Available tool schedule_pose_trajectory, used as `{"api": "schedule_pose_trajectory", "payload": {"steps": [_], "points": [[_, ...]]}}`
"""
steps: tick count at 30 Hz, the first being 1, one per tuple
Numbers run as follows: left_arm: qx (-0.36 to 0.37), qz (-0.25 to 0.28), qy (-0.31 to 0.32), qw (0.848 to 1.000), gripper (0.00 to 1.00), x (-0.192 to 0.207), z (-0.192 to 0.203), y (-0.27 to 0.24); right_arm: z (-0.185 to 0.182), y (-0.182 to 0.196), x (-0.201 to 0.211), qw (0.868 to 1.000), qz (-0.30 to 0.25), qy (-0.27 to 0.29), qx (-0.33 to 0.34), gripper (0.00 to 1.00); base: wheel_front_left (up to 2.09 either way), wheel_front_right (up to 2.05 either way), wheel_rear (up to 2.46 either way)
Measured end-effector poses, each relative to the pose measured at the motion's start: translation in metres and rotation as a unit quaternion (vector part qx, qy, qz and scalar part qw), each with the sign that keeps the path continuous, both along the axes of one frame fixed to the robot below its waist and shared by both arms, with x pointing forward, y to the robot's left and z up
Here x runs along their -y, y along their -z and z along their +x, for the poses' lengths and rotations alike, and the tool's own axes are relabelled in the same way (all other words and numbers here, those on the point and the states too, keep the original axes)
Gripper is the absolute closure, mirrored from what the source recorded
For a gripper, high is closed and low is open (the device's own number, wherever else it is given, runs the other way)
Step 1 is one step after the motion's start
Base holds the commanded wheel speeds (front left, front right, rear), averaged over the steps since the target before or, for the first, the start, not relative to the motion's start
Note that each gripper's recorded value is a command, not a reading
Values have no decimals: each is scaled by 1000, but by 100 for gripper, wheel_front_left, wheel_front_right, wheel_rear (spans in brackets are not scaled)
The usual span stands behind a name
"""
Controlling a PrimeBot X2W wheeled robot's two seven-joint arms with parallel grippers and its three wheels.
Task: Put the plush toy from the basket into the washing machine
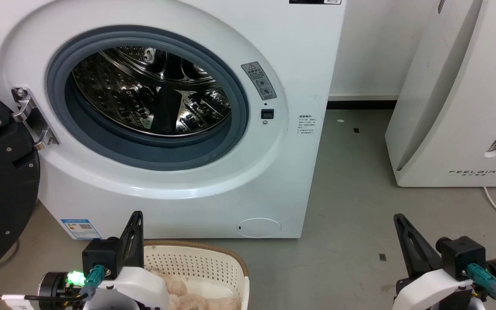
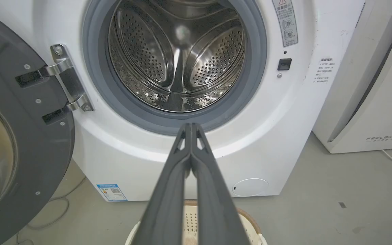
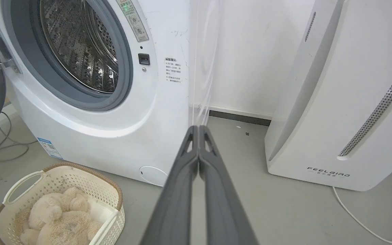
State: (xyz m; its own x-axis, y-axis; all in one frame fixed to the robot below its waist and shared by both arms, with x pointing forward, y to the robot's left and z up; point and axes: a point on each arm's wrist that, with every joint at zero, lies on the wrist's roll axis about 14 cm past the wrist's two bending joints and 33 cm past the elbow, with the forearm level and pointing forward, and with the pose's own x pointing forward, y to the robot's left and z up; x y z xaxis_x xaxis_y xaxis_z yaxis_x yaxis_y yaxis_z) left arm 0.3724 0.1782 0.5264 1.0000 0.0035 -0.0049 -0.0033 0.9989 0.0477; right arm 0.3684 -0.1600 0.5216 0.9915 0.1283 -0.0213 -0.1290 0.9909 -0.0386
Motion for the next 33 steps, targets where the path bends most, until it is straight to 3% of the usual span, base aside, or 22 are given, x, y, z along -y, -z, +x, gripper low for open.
{"api": "schedule_pose_trajectory", "payload": {"steps": [5,6,20,33], "points": [[0,0,0,1000,100,0,0,0,0,0,0,1000,0,0,0,100,0,0,0],[0,0,0,1000,0,0,0,0,0,0,0,1000,0,0,0,0,0,0,0],[-10,0,2,1000,0,3,2,10,2,1,5,1000,11,7,2,0,0,0,0],[-93,-7,32,995,0,19,34,67,19,15,13,999,28,20,-8,0,0,0,0]]}}
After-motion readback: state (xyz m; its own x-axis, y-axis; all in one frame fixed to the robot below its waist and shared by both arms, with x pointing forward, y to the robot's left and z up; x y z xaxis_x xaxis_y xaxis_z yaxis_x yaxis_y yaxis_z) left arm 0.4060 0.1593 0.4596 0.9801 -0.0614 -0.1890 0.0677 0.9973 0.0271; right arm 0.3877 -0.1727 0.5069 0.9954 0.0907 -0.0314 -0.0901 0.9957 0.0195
